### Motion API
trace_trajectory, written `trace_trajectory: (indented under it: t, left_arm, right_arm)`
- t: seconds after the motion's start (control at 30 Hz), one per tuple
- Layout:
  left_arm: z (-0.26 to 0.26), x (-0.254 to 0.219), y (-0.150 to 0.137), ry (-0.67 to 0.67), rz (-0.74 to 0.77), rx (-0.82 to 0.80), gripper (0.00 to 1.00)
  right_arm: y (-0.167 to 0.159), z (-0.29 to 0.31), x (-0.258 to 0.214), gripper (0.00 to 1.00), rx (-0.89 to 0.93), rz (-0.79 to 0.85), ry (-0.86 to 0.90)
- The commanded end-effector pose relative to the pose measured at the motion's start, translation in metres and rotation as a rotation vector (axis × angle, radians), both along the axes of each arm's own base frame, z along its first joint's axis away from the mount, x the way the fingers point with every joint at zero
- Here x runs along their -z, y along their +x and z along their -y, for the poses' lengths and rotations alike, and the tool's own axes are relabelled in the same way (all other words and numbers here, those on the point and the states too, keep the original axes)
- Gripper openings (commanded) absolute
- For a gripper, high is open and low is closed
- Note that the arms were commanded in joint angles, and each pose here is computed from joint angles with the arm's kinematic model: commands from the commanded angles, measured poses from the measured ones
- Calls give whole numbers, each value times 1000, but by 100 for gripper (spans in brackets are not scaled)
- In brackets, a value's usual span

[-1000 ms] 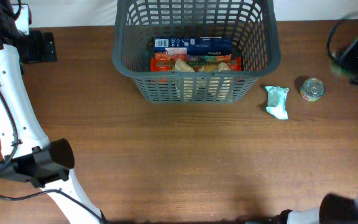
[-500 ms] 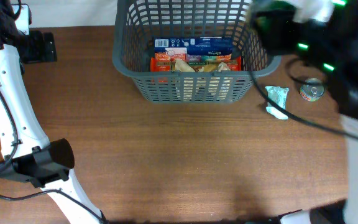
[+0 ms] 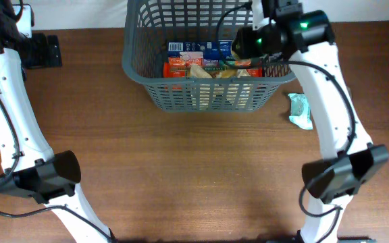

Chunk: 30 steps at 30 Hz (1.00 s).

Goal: Pack container

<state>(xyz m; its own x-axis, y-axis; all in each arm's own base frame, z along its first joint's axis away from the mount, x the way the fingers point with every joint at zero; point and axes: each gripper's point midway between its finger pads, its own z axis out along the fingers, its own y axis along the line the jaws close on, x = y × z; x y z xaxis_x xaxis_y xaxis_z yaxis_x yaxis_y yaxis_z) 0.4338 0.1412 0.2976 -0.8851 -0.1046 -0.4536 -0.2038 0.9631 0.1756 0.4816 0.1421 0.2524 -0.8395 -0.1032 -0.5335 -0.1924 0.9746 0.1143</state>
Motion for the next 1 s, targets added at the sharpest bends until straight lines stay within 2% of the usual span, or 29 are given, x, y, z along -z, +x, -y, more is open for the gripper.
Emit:
trace_trajectory:
  t: [0.0,0.13,0.37,0.5,0.63,0.73,0.8,0.97]
  left_arm:
    - [-1,3,1,-16,-1,-12,99]
    - [-1,3,1,-16,-1,-12,99]
    - [-1,3,1,-16,-1,-12,99]
    - [-1,3,1,-16,-1,-12,99]
    - [-1,3,1,-16,-1,-12,99]
    - [-1,3,1,-16,-1,-12,99]
    - [-1,3,1,-16,-1,-12,99]
    - [-1,3,1,-16,-1,-12,99]
  right_arm:
    - [-1,8,9,17,12,-25,-49]
    - [-4,22,42,17,45,-115,-134]
    - [-3,29,70,17,54,-182,-138]
    - [-5,31,80,21,57,-204,-144]
    - [-7,32,83,38,58,-215,-147]
    - [-5,32,81,63,59,-204,-145]
    - [-3,34,75,86,63,-190,-138]
    - [0,35,31,89,71,-97,-107]
